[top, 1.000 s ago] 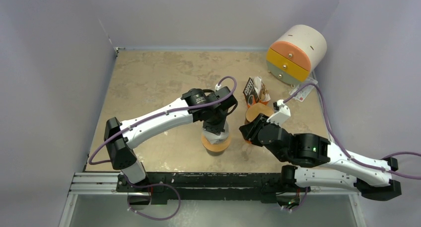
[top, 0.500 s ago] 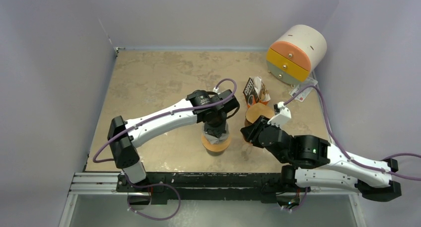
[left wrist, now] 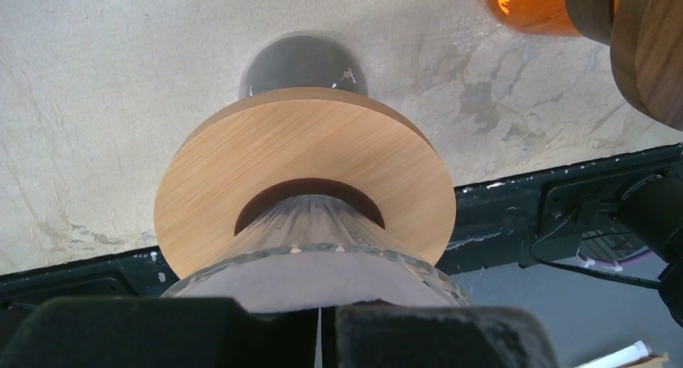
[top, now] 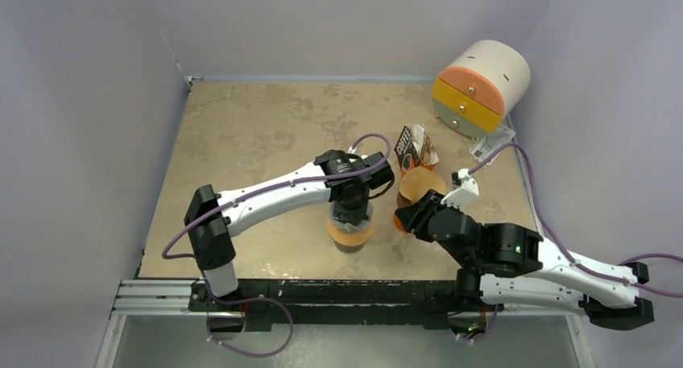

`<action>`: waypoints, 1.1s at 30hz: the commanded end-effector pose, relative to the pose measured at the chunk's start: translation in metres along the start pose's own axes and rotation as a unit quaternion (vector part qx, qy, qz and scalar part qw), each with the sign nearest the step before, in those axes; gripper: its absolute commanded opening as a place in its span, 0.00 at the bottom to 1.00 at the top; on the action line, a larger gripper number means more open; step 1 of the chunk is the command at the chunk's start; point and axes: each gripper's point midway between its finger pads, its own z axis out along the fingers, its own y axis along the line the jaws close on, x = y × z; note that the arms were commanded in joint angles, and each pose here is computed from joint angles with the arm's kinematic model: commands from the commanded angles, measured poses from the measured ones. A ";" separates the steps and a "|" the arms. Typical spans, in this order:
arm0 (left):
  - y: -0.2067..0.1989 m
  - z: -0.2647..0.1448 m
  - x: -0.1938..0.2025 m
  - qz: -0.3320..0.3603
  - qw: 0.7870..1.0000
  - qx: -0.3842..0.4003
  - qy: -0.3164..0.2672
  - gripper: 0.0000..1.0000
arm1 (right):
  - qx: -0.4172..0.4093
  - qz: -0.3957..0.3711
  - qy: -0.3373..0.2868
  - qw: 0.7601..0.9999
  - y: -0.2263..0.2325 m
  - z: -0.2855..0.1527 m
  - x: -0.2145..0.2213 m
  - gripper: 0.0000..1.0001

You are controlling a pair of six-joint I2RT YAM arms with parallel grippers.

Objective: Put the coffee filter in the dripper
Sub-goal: Place the coffee filter in the coffee dripper.

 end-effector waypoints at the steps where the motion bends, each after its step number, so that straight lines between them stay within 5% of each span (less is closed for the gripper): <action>1: 0.004 -0.003 0.001 -0.003 1.000 -0.013 -0.009 0.00 | 0.012 0.008 -0.021 1.000 -0.007 0.003 -0.006 0.42; 33: 0.001 -0.012 0.003 0.037 0.999 0.009 -0.025 0.40 | 0.010 0.008 -0.012 1.000 -0.002 0.005 -0.001 0.43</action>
